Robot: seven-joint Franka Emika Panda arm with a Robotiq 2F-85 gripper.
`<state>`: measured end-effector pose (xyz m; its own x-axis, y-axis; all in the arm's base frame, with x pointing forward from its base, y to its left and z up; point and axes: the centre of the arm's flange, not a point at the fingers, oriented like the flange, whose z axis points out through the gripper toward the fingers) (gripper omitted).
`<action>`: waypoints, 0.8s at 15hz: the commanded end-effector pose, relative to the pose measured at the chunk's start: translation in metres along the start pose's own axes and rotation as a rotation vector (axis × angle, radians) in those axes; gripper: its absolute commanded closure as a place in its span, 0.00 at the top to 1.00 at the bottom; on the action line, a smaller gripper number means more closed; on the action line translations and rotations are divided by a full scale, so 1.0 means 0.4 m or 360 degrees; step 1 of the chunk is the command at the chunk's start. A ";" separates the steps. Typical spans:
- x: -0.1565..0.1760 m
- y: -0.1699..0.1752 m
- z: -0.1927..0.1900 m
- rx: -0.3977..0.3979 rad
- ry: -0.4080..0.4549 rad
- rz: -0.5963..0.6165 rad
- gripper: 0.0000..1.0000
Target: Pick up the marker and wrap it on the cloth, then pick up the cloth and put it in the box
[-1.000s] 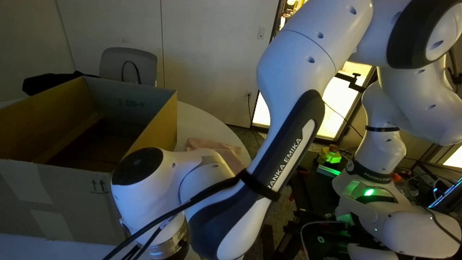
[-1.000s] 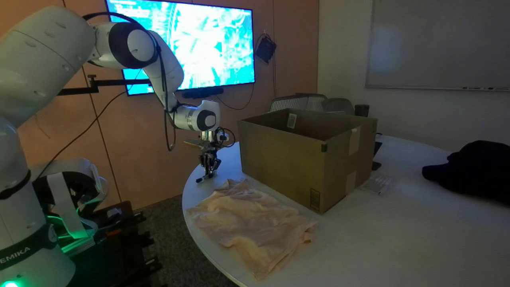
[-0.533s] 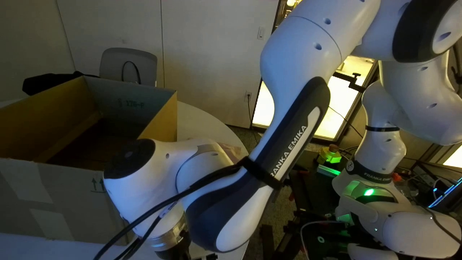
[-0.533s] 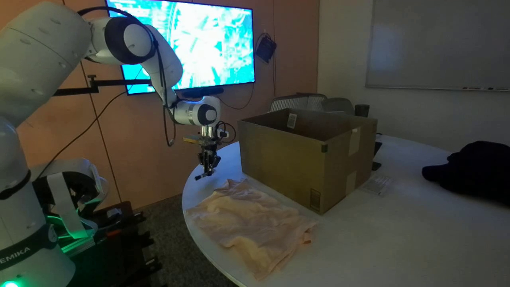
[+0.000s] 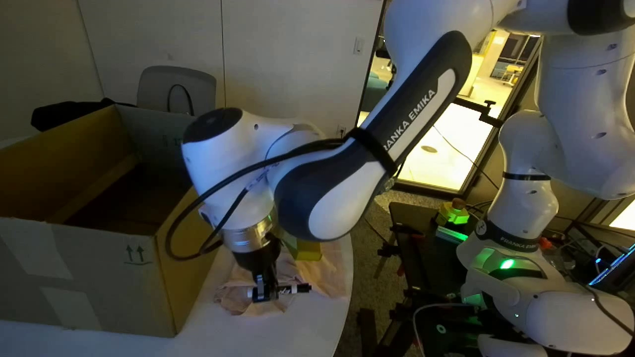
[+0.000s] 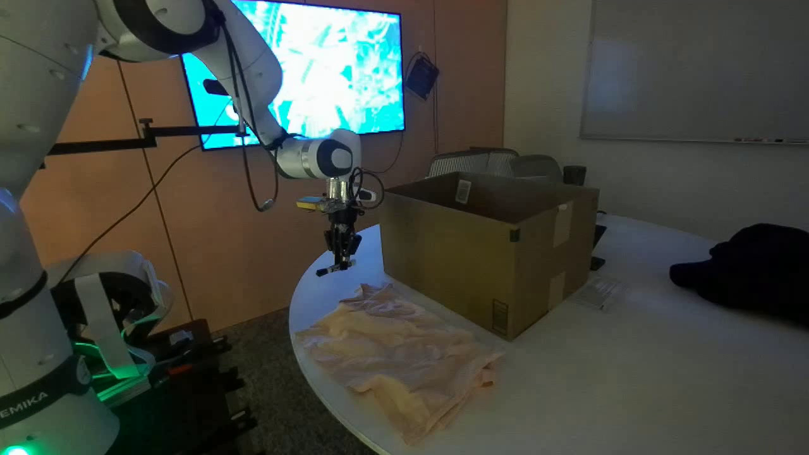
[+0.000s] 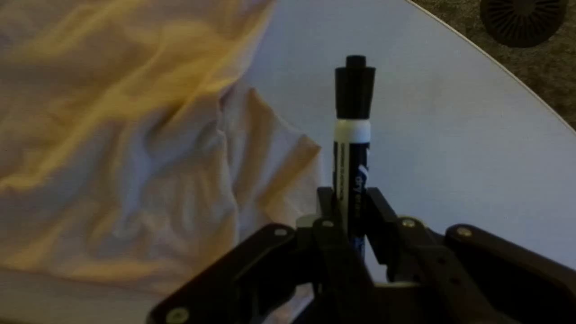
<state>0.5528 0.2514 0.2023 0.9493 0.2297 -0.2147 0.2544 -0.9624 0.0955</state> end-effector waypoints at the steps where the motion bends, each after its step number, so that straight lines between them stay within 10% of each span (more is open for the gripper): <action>1: -0.102 0.136 -0.026 0.0023 0.0044 0.0302 0.05; 6: -0.127 0.287 0.023 0.0023 0.0088 0.0665 0.05; 12: -0.127 0.407 0.131 -0.0193 -0.0009 0.0522 0.06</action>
<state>0.5369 0.0923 0.1906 0.9807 -0.1236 -0.1517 -0.0869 -0.9697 0.2284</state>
